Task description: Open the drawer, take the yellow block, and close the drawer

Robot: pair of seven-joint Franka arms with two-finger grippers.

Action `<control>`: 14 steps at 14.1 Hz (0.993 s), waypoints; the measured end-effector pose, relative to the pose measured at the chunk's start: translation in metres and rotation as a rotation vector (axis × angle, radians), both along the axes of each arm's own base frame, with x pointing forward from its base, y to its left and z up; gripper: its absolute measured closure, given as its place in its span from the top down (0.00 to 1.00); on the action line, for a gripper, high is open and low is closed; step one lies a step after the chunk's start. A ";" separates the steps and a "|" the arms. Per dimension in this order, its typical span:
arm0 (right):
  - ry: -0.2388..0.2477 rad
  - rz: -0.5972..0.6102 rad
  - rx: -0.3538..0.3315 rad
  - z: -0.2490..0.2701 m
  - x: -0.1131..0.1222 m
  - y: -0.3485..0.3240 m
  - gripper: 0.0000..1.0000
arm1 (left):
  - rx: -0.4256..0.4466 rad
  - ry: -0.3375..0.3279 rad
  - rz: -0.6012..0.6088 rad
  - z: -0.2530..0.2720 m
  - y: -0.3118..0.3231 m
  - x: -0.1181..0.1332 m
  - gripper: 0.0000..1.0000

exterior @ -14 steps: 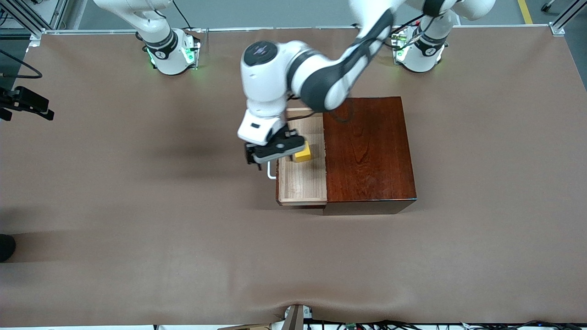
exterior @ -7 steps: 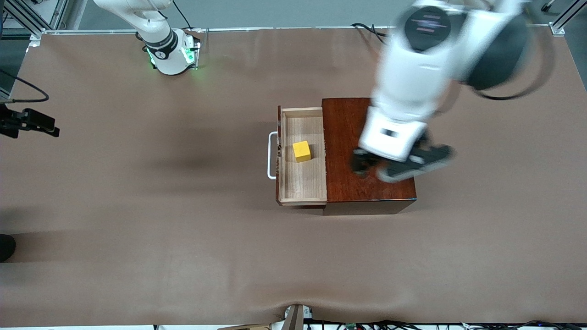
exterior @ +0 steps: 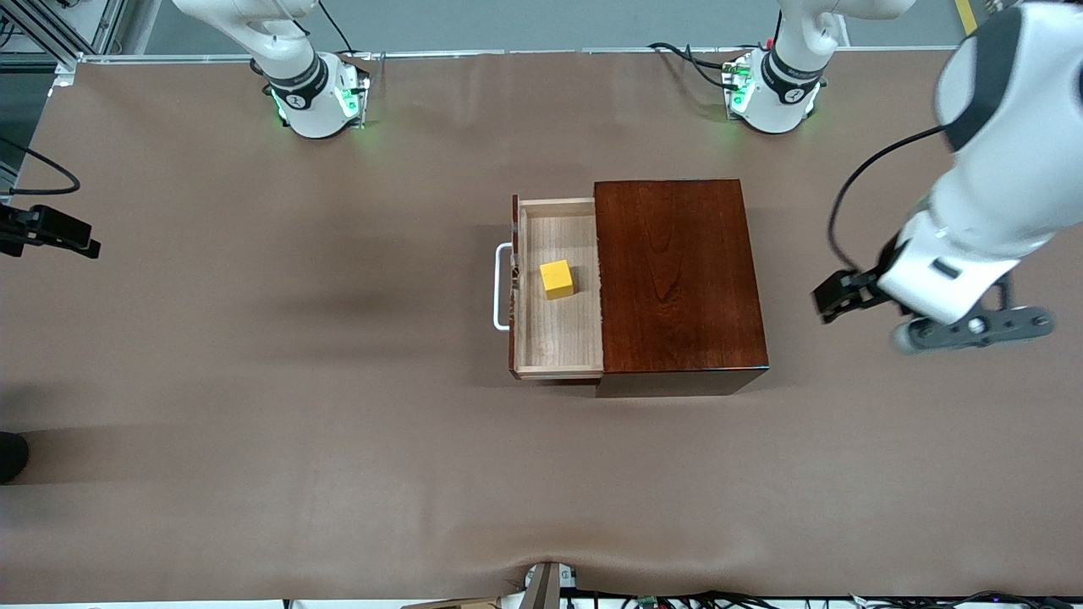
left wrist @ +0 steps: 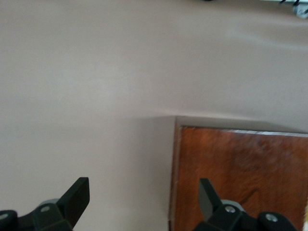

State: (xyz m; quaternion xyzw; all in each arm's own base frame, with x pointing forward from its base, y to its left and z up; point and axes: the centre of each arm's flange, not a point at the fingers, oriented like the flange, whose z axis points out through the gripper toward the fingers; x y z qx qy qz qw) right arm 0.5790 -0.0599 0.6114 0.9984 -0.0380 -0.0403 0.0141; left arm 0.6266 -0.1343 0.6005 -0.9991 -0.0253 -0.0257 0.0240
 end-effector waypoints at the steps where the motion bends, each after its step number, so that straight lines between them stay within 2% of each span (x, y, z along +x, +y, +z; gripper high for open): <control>1: 0.012 -0.045 -0.002 -0.001 -0.001 0.004 1.00 | 0.001 0.008 -0.013 0.003 0.014 -0.008 1.00; 4: 0.071 -0.164 -0.015 -0.006 -0.007 0.029 1.00 | 0.000 0.017 -0.027 0.014 0.032 -0.027 1.00; 7: 0.077 -0.222 -0.025 -0.007 -0.006 0.051 1.00 | 0.002 0.038 -0.043 0.017 0.037 -0.036 1.00; 11: 0.104 -0.390 0.011 -0.017 -0.002 0.089 1.00 | 0.006 0.067 -0.070 0.019 0.045 -0.043 1.00; 14: 0.121 -0.489 -0.006 -0.026 -0.002 0.135 1.00 | 0.003 0.062 -0.084 0.028 0.051 -0.055 1.00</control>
